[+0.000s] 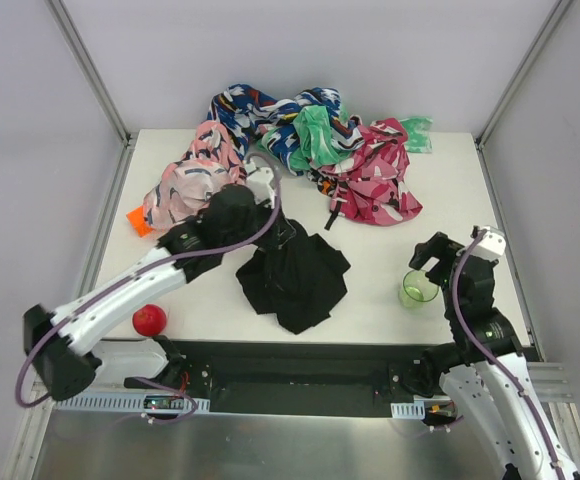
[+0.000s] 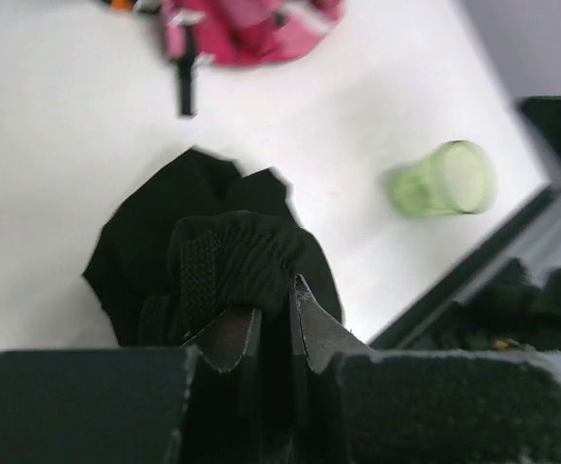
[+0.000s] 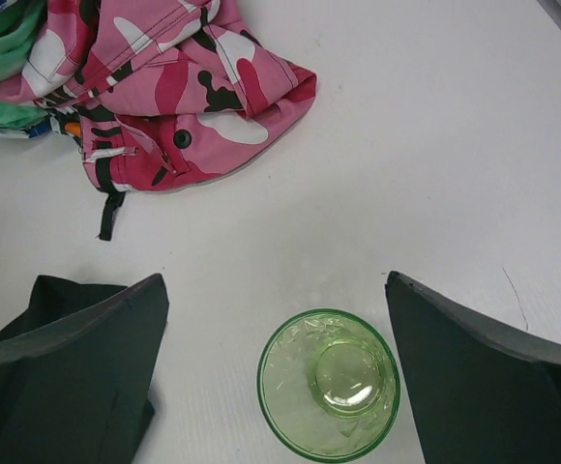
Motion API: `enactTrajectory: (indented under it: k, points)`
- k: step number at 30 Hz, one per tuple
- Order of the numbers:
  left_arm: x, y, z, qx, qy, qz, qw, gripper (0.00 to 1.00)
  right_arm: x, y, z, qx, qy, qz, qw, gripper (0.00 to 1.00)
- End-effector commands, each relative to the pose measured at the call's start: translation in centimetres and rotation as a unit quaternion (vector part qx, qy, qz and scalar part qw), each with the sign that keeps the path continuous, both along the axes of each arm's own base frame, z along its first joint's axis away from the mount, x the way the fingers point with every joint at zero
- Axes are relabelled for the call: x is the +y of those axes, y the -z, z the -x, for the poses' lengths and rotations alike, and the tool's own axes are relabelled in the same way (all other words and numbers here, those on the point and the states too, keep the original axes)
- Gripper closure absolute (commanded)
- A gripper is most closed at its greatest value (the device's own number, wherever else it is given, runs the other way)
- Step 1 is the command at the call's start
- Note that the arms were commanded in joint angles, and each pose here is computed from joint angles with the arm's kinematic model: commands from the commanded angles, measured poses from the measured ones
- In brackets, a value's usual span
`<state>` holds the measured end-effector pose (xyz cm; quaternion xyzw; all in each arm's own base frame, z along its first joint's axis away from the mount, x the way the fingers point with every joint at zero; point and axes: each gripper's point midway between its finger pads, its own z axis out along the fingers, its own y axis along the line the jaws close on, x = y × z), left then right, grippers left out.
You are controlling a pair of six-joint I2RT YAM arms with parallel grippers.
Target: Pick out a specific cloth from the pile
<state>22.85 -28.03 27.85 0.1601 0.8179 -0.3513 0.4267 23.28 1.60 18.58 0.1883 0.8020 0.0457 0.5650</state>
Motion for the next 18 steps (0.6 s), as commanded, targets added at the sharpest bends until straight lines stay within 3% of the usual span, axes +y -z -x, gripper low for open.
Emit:
enactTrajectory:
  k: [1, 5, 9, 11, 14, 18]
  points:
    - [-0.1, 7.1, -4.3, 0.052, -0.097, -0.069, 0.992, 1.0, 0.0, -1.2, -0.2, -0.041, 0.005, -0.019, 0.999, 0.04]
    - [-0.7, 13.9, -5.5, 0.111, -0.114, -0.133, 0.978, 1.0, -0.3, -0.9, 0.5, -0.026, 0.001, -0.001, 1.0, 0.04]
    - [-1.1, 18.9, -5.8, 0.165, -0.107, -0.173, 0.965, 0.91, -0.7, -0.3, 0.9, -0.014, 0.0, 0.015, 1.0, 0.04]
    - [-1.5, 19.8, -5.5, 0.178, -0.095, -0.178, 0.963, 0.65, -0.7, 0.0, 1.1, -0.009, -0.001, 0.019, 1.0, 0.04]
    - [-1.4, 18.8, -5.6, 0.166, -0.09, -0.176, 0.966, 0.01, -0.9, 0.1, 1.2, -0.004, 0.001, 0.022, 1.0, 0.04]
    - [0.9, 11.2, -6.3, 0.08, -0.117, -0.161, 0.977, 0.01, -1.2, 0.0, 1.4, 0.006, 0.008, 0.03, 0.999, 0.04]
